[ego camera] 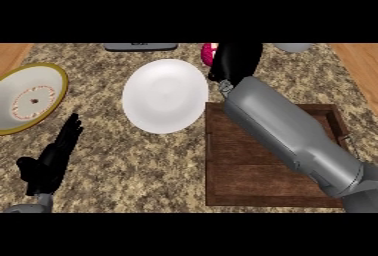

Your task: Pick the cupcake from the tray and place it in the plate

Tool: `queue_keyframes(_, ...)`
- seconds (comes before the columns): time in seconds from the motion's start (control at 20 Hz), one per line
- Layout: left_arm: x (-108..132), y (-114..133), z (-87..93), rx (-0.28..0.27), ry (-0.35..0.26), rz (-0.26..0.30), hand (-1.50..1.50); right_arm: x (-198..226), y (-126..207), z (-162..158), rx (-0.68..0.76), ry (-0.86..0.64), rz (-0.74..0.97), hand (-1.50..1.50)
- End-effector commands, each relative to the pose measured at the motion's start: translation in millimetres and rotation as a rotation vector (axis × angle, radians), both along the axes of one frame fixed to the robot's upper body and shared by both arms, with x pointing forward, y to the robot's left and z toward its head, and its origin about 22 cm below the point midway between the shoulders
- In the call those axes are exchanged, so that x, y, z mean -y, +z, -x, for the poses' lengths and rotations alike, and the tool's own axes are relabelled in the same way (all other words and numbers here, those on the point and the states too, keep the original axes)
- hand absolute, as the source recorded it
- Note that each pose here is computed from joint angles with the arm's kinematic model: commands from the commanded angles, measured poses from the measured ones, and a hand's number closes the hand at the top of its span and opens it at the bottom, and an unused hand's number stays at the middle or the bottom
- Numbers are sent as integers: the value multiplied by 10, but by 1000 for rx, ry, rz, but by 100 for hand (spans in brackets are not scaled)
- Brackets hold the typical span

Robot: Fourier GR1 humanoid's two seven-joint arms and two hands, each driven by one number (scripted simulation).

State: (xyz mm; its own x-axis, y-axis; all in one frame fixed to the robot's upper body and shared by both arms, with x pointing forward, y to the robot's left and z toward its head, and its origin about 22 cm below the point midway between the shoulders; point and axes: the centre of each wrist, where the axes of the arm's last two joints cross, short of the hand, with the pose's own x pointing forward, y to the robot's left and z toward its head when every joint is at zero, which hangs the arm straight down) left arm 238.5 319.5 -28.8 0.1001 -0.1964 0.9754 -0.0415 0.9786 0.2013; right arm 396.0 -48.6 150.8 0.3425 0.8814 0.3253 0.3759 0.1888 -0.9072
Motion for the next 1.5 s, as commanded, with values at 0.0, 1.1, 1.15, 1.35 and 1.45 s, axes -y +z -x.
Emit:
queue_keyframes(0.0, 33, 4, -13, 15, -24, 9, 0, -340, -2, -32, -14, -223, -138, 150)
queue_keyframes(1.1, 235, 84, -182, 56, -80, 1, 0, -23, -239, -443, 160, -469, -449, -150)
queue_keyframes(1.15, 223, 94, -177, 60, -76, 15, 0, -49, -163, -449, 215, -448, -475, -150)
queue_keyframes(1.35, 169, 71, -144, 41, -58, 3, 0, -6, -79, -468, 372, -409, -530, -150)
queue_keyframes(1.45, 193, 17, -122, 31, -51, 14, 0, -3, -125, -441, 420, -388, -575, -150)
